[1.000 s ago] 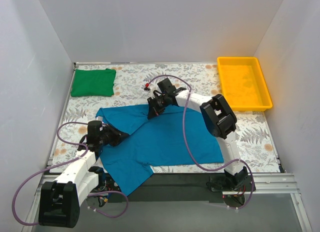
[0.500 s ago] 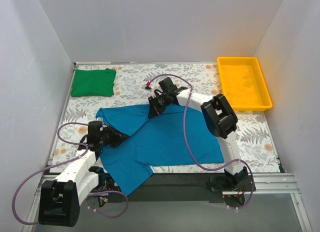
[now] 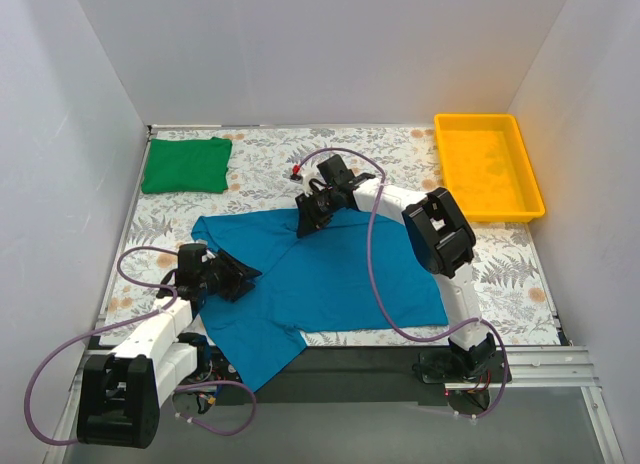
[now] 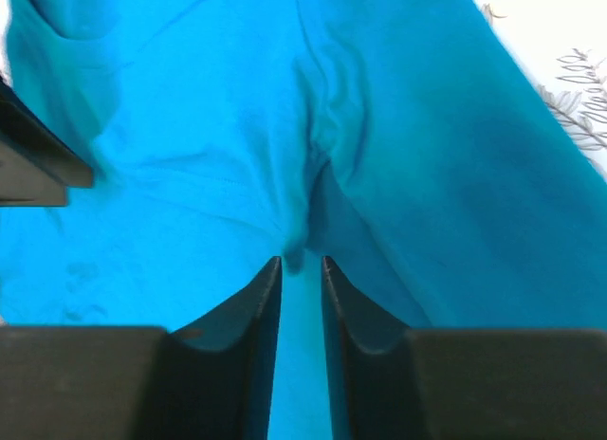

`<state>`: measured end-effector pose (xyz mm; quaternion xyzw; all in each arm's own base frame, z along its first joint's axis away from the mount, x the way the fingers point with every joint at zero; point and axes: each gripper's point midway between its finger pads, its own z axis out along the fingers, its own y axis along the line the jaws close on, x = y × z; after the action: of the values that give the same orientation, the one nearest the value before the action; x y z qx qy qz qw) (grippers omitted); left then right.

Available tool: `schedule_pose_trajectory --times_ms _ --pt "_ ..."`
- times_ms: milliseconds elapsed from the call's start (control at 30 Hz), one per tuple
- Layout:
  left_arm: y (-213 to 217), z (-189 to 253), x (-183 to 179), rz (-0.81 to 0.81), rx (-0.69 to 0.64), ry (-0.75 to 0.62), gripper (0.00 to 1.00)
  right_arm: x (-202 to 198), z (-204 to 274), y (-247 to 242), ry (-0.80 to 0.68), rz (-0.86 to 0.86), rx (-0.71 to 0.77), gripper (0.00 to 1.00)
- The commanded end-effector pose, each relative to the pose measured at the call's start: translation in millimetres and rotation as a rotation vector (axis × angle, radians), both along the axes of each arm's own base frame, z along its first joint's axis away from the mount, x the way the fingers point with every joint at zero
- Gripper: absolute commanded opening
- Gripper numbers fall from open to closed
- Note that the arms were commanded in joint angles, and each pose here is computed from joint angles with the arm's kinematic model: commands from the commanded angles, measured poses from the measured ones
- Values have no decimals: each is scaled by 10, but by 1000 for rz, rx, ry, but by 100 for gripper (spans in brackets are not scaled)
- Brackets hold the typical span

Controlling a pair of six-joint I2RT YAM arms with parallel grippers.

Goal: Fold and stack the t-shirts
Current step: Fold the tshirt

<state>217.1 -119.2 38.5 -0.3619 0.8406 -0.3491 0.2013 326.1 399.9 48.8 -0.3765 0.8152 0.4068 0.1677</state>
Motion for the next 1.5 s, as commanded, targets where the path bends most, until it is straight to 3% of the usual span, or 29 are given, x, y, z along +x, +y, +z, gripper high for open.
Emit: schedule_pose_trajectory --times_ms 0,100,233,400,433,467,600,733,833,1467 --pt "16 135 67 4 8 -17 46 140 364 -61 -154 10 -1 32" --pt "72 295 150 8 52 -63 53 212 549 -176 -239 5 -19 42" --pt "219 543 284 26 158 -142 54 233 821 -474 -400 93 -12 54" --pt "414 834 465 54 291 -242 54 18 1252 -1115 -524 201 101 56" --pt "438 887 498 53 312 -261 55 -88 1161 -1268 -511 205 99 57" --pt "463 926 529 55 331 -276 55 -31 1369 -1516 -605 176 104 57" --pt "591 1111 658 56 432 -353 61 6 1452 -2193 -662 18 65 57" --pt "684 1177 746 59 501 -366 69 155 1526 -2842 -651 -212 87 57" --pt "754 1118 769 79 535 -344 74 183 1497 -3056 -616 -306 104 57" --pt "1024 937 1024 105 532 -292 82 216 1137 -3163 -526 -354 109 57"
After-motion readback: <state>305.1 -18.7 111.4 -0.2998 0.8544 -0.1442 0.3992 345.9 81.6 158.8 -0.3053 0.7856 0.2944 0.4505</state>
